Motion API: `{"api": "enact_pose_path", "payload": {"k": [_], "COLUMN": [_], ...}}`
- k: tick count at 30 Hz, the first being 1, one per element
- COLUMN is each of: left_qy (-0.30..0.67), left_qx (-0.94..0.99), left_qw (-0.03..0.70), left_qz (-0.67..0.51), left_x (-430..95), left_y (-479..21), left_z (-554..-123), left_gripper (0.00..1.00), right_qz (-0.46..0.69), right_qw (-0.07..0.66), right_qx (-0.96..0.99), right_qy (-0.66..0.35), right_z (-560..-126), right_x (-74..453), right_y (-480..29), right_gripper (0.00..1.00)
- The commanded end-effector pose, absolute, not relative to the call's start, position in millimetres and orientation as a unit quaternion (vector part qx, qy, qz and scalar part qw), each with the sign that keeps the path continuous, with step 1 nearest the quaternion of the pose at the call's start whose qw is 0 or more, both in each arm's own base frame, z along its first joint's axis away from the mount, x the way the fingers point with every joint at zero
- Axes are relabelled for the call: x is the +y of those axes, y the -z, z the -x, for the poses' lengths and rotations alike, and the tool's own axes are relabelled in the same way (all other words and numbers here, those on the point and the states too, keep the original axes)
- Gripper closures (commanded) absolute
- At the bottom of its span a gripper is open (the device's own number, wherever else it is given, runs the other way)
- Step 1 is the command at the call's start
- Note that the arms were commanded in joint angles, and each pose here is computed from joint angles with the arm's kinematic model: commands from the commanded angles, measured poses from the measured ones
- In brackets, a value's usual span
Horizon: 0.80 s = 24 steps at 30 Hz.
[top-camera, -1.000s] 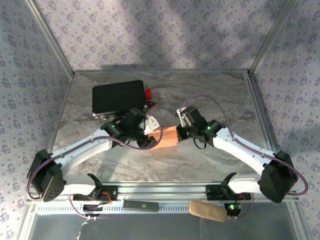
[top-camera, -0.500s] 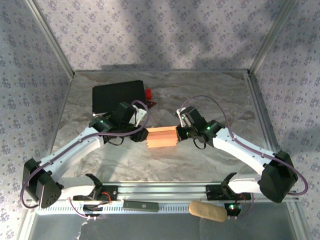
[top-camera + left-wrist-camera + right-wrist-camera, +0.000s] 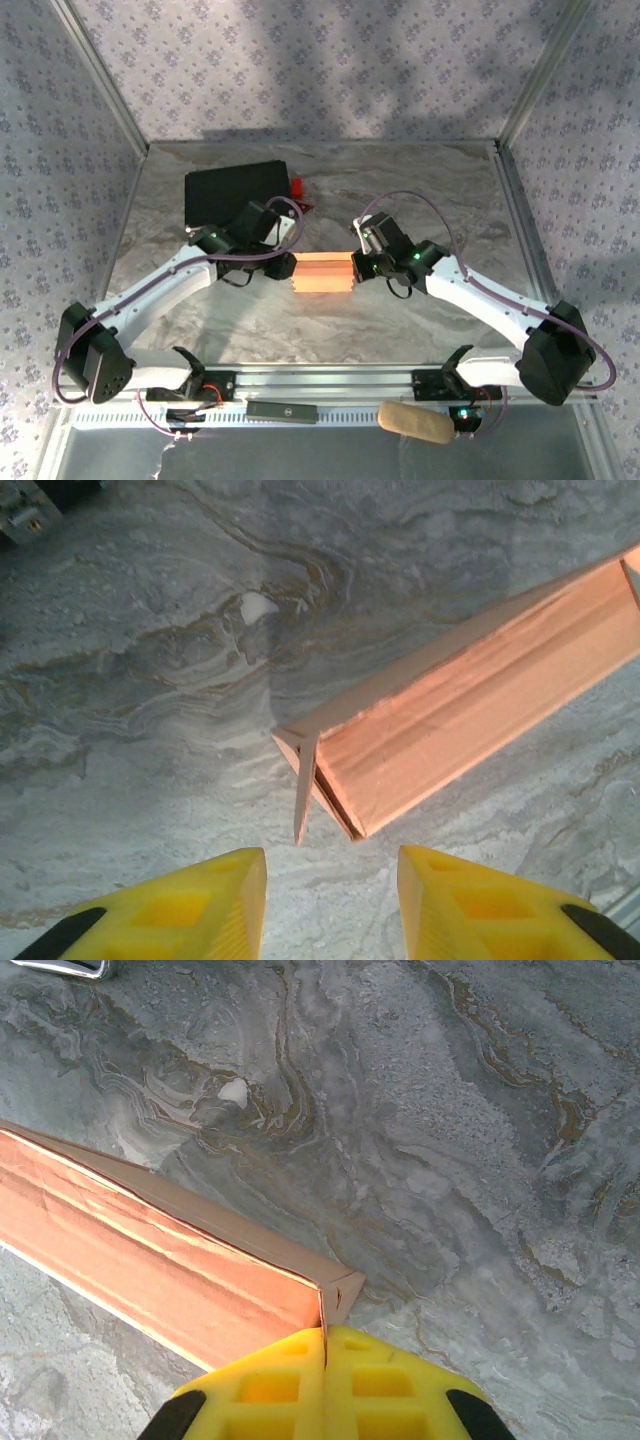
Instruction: Fold the paper box
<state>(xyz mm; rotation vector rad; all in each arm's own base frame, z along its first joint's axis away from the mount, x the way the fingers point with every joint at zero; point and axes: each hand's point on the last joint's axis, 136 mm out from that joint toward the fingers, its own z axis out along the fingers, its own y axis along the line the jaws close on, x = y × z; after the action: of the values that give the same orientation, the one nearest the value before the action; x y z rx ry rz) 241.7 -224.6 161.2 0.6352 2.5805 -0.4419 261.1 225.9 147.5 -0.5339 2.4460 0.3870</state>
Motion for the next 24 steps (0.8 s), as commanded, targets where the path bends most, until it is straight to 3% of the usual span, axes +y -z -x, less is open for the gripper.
{"api": "enact_pose_path", "payload": {"k": [1, 8, 17, 24], "left_qy": [0.140, 0.141, 0.163, 0.174], "left_qx": [0.933, 0.936, 0.935, 0.942], "left_qw": [0.226, 0.212, 0.211, 0.199], "left_qz": [-0.241, -0.245, -0.234, -0.207], "left_x": [-225, -233, -241, -245], "left_y": [-162, -152, -156, -153], "left_z": [-253, -260, -261, -258], "left_gripper": [0.59, 0.63, 0.86, 0.88], "right_qz": [0.196, 0.196, 0.188, 0.160], "right_qw": [0.307, 0.306, 0.305, 0.296], "right_qx": [0.920, 0.920, 0.921, 0.930], "right_qy": [-0.147, -0.148, -0.151, -0.148], "right_z": [-262, -262, -261, -261], "right_x": [227, 227, 229, 234], "right_y": [-157, -157, -157, -157], "right_gripper": [1.00, 1.00, 1.00, 1.00]}}
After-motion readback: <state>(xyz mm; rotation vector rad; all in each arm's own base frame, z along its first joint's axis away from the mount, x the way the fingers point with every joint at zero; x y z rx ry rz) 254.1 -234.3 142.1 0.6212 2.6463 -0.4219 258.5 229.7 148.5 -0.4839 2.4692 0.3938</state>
